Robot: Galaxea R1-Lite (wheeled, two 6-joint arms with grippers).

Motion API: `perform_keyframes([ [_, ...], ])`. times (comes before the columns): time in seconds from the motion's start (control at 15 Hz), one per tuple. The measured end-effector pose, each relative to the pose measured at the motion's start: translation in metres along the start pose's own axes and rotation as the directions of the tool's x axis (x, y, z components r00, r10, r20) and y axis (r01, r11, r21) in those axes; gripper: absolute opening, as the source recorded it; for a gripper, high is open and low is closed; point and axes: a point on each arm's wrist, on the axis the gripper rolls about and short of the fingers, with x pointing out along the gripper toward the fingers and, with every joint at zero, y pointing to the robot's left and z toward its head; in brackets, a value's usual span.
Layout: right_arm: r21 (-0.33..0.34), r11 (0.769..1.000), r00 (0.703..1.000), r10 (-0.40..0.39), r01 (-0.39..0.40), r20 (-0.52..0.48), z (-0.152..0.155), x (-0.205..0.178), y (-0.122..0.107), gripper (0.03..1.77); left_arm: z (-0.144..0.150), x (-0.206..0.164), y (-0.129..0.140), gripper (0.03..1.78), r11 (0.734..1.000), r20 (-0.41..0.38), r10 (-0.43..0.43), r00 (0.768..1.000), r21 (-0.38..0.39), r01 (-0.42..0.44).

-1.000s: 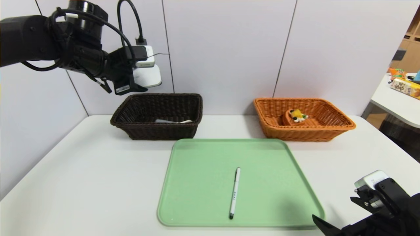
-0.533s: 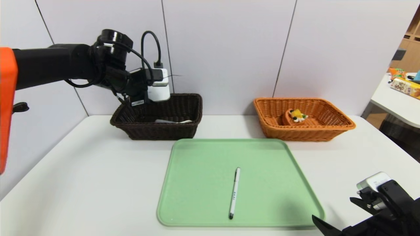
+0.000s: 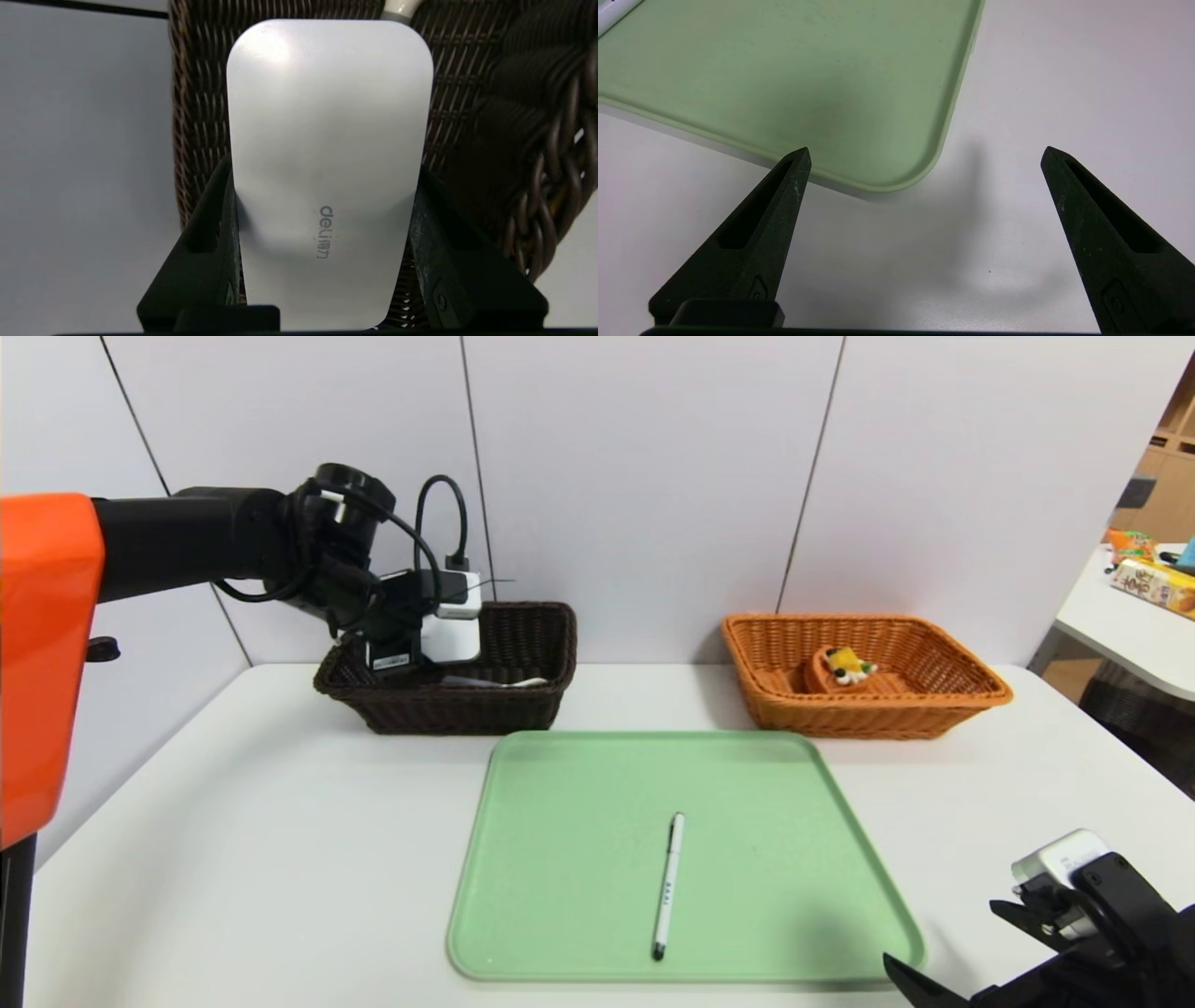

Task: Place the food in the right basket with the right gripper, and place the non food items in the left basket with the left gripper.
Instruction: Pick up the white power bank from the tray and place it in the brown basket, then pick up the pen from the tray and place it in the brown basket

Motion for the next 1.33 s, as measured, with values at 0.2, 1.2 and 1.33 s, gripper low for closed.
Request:
perform_keyframes([
  [0.2, -0.002, 1.0, 1.0, 0.003, -0.003, -0.003, -0.001, 0.0, 0.0, 1.7, 0.0, 0.002, -0.002, 1.01, 1.0, -0.004, -0.019, 1.0, -0.002, 0.019],
  [1.2, -0.007, 1.0, 0.999, 0.02, -0.021, -0.027, -0.009, -0.001, 0.002, 1.7, 0.003, -0.007, 0.013, 1.57, 0.993, 0.037, 0.12, 0.992, 0.017, -0.12],
  [1.33, -0.009, 1.0, 0.999, 0.024, -0.024, -0.028, -0.009, -0.001, 0.003, 1.7, 0.003, -0.016, 0.017, 1.6, 0.99, 0.04, 0.142, 0.989, 0.015, -0.143],
])
